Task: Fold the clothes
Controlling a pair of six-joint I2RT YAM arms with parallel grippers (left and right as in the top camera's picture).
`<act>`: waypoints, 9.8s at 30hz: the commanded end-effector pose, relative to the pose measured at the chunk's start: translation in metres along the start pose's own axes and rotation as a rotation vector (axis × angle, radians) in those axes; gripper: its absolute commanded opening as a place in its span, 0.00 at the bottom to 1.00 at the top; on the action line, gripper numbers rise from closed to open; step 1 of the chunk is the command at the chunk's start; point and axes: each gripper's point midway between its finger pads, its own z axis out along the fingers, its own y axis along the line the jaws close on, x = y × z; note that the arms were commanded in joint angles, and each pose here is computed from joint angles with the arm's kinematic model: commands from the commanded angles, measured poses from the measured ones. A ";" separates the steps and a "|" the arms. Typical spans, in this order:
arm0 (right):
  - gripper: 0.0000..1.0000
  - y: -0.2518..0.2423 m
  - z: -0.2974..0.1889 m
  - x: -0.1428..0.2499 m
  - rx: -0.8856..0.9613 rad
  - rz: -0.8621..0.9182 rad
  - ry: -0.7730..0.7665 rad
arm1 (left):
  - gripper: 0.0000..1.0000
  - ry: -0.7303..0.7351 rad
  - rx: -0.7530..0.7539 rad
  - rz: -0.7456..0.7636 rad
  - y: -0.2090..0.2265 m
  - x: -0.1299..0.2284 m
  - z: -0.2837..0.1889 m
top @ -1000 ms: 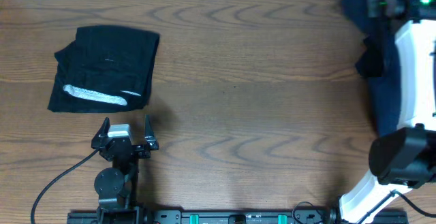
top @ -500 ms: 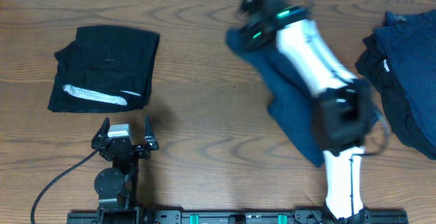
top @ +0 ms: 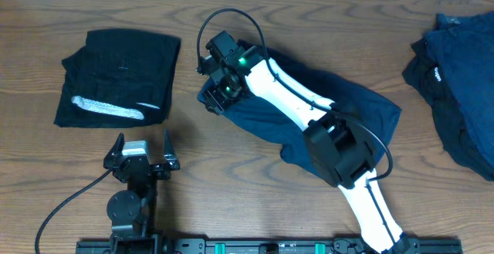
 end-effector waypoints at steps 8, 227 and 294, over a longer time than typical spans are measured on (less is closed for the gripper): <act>0.67 -0.053 -0.206 -0.005 0.226 0.114 -0.214 | 0.98 0.047 -0.018 0.015 0.003 0.016 0.001; 0.94 -0.319 -0.239 0.187 0.597 0.733 -0.349 | 0.42 0.919 0.653 0.197 -0.212 0.109 0.275; 0.60 -0.432 -0.162 0.161 0.228 0.634 -0.821 | 0.06 0.839 0.654 0.202 -0.209 0.028 0.255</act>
